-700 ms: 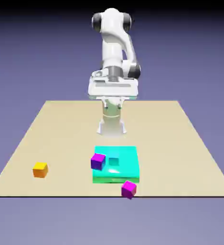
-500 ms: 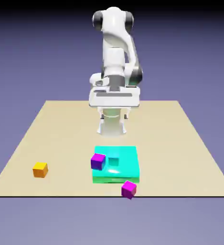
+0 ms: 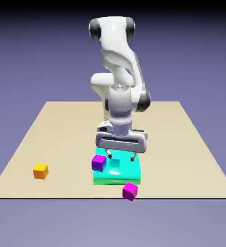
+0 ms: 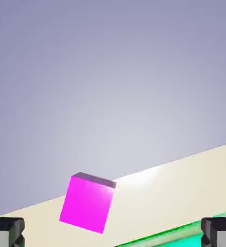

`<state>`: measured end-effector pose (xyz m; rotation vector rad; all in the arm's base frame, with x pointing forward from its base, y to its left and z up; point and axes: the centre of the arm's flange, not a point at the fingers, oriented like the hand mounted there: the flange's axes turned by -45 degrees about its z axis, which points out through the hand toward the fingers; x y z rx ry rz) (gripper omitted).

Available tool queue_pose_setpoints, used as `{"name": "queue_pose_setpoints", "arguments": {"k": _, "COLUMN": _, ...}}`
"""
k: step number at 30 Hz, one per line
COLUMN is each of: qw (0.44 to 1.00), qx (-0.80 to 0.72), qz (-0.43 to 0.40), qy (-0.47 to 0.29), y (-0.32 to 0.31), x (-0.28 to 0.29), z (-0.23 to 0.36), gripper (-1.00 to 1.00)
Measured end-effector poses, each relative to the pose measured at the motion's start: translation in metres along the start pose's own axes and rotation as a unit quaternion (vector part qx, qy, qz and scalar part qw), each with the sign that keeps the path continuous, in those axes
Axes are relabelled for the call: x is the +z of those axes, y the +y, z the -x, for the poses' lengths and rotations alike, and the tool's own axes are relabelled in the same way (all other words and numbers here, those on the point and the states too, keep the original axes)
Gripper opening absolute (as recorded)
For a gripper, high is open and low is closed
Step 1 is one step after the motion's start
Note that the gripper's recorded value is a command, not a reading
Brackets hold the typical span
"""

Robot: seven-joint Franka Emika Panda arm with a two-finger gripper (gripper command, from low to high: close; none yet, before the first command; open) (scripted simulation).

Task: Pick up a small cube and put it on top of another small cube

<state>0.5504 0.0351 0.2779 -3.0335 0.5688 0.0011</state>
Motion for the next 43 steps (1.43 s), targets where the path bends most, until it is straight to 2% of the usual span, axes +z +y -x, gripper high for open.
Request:
{"name": "queue_pose_setpoints", "arguments": {"k": 9, "qw": 0.982, "qx": 0.099, "qz": 0.008, "qy": -0.159, "y": -0.017, "x": 0.09, "z": -0.025, "gripper": 0.0}}
{"name": "queue_pose_setpoints", "arguments": {"k": 11, "qw": 0.981, "qx": 0.103, "qz": 0.009, "qy": -0.166, "y": -0.018, "x": 0.094, "z": -0.026, "gripper": 0.0}}
{"name": "queue_pose_setpoints", "arguments": {"k": 14, "qw": 0.981, "qx": 0.103, "qz": 0.008, "qy": -0.166, "y": -0.018, "x": 0.156, "z": -0.011, "gripper": 0.0}}
{"name": "queue_pose_setpoints", "arguments": {"k": 15, "qw": 0.981, "qx": 0.103, "qz": 0.009, "qy": -0.166, "y": -0.018, "x": 0.161, "z": -0.01, "gripper": -1.0}}
{"name": "queue_pose_setpoints", "arguments": {"k": 17, "qw": 0.981, "qx": 0.103, "qz": 0.008, "qy": -0.166, "y": -0.018, "x": 0.161, "z": -0.01, "gripper": -1.0}}
{"name": "queue_pose_setpoints", "arguments": {"k": 20, "qw": 0.981, "qx": 0.103, "qz": 0.007, "qy": -0.166, "y": -0.018, "x": 0.099, "z": -0.025, "gripper": -1.0}}
{"name": "queue_pose_setpoints", "arguments": {"k": 22, "qw": 0.965, "qx": 0.209, "qz": -0.005, "qy": -0.16, "y": 0.04, "x": 0.088, "z": -0.043, "gripper": -1.0}}
{"name": "queue_pose_setpoints", "arguments": {"k": 25, "qw": 0.91, "qx": 0.386, "qz": -0.031, "qy": -0.145, "y": 0.143, "x": 0.074, "z": -0.059, "gripper": -1.0}}
{"name": "queue_pose_setpoints", "arguments": {"k": 28, "qw": 0.822, "qx": 0.552, "qz": -0.061, "qy": -0.124, "y": 0.248, "x": 0.056, "z": -0.055, "gripper": -1.0}}
{"name": "queue_pose_setpoints", "arguments": {"k": 31, "qw": 0.701, "qx": 0.7, "qz": -0.095, "qy": -0.099, "y": 0.35, "x": 0.037, "z": -0.031, "gripper": -1.0}}
{"name": "queue_pose_setpoints", "arguments": {"k": 34, "qw": 0.55, "qx": 0.822, "qz": -0.133, "qy": -0.071, "y": 0.446, "x": 0.017, "z": 0.013, "gripper": -1.0}}
{"name": "queue_pose_setpoints", "arguments": {"k": 36, "qw": 0.528, "qx": 0.835, "qz": -0.139, "qy": -0.067, "y": 0.457, "x": 0.014, "z": 0.021, "gripper": -1.0}}
{"name": "queue_pose_setpoints", "arguments": {"k": 40, "qw": 0.528, "qx": 0.835, "qz": -0.139, "qy": -0.067, "y": 0.447, "x": 0.077, "z": 0.013, "gripper": -1.0}}
{"name": "queue_pose_setpoints", "arguments": {"k": 41, "qw": 0.528, "qx": 0.835, "qz": -0.138, "qy": -0.067, "y": 0.446, "x": 0.082, "z": 0.013, "gripper": 1.0}}
{"name": "queue_pose_setpoints", "arguments": {"k": 43, "qw": 0.528, "qx": 0.835, "qz": -0.138, "qy": -0.067, "y": 0.445, "x": 0.082, "z": 0.013, "gripper": 1.0}}
